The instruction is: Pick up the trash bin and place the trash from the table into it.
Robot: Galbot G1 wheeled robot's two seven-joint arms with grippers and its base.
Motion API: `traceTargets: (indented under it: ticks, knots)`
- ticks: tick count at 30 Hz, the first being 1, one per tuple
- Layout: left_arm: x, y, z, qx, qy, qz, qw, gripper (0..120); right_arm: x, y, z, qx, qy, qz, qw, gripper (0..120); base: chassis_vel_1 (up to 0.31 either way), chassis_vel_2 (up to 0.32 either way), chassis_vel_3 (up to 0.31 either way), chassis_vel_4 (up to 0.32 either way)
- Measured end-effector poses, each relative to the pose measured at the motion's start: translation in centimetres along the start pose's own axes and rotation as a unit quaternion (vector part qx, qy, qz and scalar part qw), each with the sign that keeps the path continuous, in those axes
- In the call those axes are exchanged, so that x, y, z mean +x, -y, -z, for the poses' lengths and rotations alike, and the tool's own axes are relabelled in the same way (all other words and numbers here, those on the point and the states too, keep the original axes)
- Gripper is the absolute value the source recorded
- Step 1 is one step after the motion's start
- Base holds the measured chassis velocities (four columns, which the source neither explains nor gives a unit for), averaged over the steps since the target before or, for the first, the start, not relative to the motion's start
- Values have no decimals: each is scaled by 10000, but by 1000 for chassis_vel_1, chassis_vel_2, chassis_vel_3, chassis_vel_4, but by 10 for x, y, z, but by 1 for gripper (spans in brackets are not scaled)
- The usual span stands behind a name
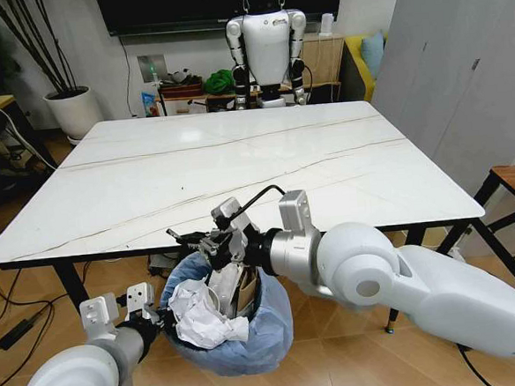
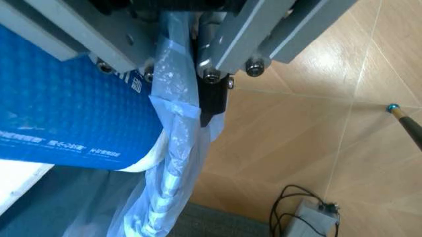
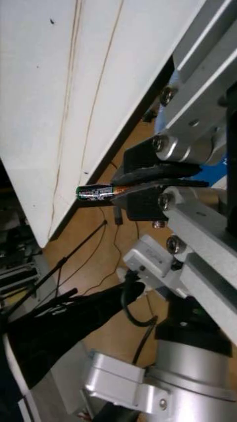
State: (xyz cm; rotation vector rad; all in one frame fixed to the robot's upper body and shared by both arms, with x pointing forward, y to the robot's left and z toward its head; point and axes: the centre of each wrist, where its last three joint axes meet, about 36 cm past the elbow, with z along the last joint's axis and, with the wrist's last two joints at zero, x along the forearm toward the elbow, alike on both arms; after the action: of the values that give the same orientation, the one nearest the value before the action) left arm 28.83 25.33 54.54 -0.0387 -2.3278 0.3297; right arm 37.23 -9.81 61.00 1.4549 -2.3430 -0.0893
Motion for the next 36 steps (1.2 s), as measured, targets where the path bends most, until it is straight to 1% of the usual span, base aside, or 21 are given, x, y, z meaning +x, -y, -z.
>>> traceTargets:
  ticks: [3,5,6,8,11,13,14,16,17,18,20,22,25,26,28,29,31,32,34,35,36]
  knots:
    - [1,0,0,-3,5,-10,10000,0,-2,-1,-5,31,-55,8,10000,0,0,0,0,0]
    - [2,1,0,-8,10,-22,10000,0,-3,-1,-8,57,-104,6,9999,6,0,0,0,0]
    - [2,1,0,-8,10,-22,10000,0,-3,-1,-8,57,-104,6,9999,6,0,0,0,0]
    - [2,2,0,-9,18,-32,10000,0,-4,1,-13,103,-158,8,9998,18,0,0,0,0]
    - [3,2,0,-8,22,-33,10000,0,-4,2,-15,133,-178,14,9998,24,0,0,0,0]
    - [3,1,1,-7,27,-33,10000,0,-4,2,-18,164,-198,11,9997,36,0,0,0,0]
    - [3,1,1,-7,27,-33,10000,0,-4,2,-18,164,-198,11,9997,36,0,0,0,0]
    - [3,2,1,-6,29,-36,10000,0,-5,2,-18,169,-201,2,9997,41,0,0,0,0]
    - [3,2,1,-6,30,-36,10000,0,-5,3,-18,170,-202,-2,9997,47,0,0,0,0]
    - [3,2,1,-6,30,-36,10000,0,-5,3,-18,170,-202,-2,9997,47,0,0,0,0]
    - [3,2,1,-5,35,-38,10000,0,-5,3,-18,169,-202,-8,9997,61,0,0,0,0]
    - [3,2,1,-5,35,-38,10000,0,-5,3,-18,168,-201,-8,9997,62,0,0,0,0]
    - [3,1,1,-3,40,-37,10000,0,-6,4,-18,165,-197,-16,9997,78,0,0,0,0]
    - [3,1,1,-3,40,-37,10000,0,-6,4,-18,165,-197,-16,9997,78,0,0,0,0]
    - [4,1,2,-2,50,-32,10000,0,-6,7,-14,165,-104,-136,9997,90,0,0,0,0]
    - [4,1,2,-2,50,-32,10000,0,-6,7,-14,165,-104,-136,9997,90,0,0,0,0]
    - [4,1,2,2,50,-33,10000,0,-5,13,-3,152,93,-401,9990,97,0,0,0,0]
    - [4,1,1,8,49,-34,10000,0,-3,20,6,119,255,-611,9977,99,0,0,0,0]
    - [4,1,1,10,47,-35,10000,0,-2,23,10,104,328,-713,9969,100,0,0,0,0]
    - [3,1,1,15,39,-39,10000,0,2,33,18,45,521,-1019,9934,100,0,0,0,0]
    - [3,1,1,15,37,-39,10000,0,4,38,21,18,595,-1142,9917,100,0,0,0,0]
